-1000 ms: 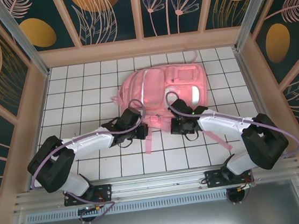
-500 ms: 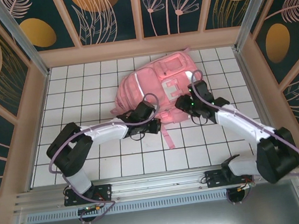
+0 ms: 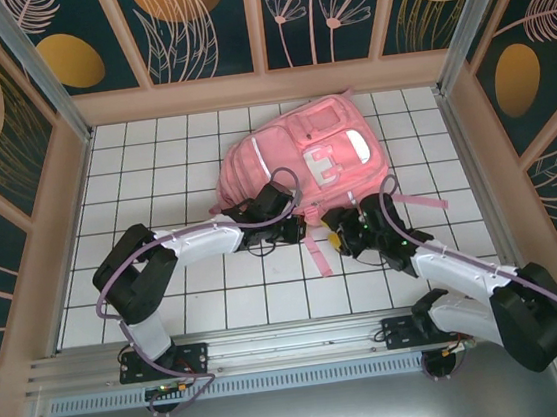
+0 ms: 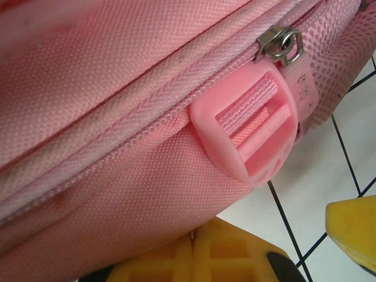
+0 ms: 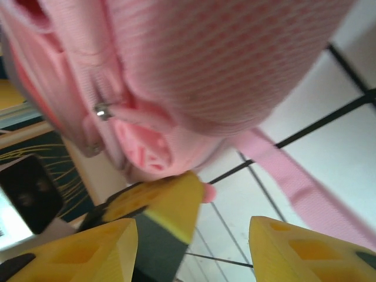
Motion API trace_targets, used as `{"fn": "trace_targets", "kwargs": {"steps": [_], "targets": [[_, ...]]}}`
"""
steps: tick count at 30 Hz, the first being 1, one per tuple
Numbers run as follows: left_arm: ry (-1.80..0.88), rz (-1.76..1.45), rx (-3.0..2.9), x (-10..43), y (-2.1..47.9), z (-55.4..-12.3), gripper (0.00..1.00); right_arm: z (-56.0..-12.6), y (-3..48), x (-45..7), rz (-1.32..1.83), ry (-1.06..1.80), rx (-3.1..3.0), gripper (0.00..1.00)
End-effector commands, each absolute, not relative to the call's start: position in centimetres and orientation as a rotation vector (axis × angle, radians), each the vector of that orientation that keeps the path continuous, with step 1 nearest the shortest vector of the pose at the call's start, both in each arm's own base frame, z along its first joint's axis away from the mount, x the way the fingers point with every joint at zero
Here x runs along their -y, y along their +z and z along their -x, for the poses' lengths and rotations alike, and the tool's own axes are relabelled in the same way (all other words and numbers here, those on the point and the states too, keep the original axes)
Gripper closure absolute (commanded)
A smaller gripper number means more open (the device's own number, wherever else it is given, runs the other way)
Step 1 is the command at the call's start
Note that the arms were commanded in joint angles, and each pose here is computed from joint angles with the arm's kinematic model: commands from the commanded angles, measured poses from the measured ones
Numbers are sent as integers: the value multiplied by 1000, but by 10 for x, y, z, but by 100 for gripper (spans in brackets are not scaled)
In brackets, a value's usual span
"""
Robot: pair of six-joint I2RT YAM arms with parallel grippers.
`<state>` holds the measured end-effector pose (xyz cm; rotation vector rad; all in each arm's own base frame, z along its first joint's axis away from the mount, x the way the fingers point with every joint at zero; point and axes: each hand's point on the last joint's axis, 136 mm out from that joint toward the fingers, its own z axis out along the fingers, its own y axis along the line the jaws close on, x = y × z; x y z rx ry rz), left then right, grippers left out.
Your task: Pack the student bag
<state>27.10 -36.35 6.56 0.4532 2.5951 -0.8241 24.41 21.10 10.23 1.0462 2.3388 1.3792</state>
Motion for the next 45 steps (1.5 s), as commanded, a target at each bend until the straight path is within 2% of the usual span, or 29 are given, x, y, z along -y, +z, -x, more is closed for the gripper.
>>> {"fn": "trace_targets", "kwargs": {"steps": [1,13,18,22,24,28,30,45], "targets": [[-942,-465,-2502,378,96,-273,100,-258,111,-216,-1070,1438,-2241,47],[-1015,-477,-2497,383,107,-265,100,-271,98,-229,-1010,1436,-2226,51],[-1053,-486,-2459,383,126,-262,100,-284,99,-217,-1014,1371,-2163,64],[-1086,-507,-2450,386,131,-259,100,-292,100,-221,-997,1392,-2154,67],[-1096,-514,-2454,388,131,-258,100,-294,98,-223,-997,1388,-2166,72],[-1070,-509,-2461,386,127,-259,100,-298,98,-224,-995,1385,-2165,93],[-1050,-513,-2467,384,125,-259,100,-298,98,-221,-1000,1363,-2164,100],[-755,-479,-2541,342,93,-263,100,-302,94,-198,-1026,1279,-2143,100]]}}
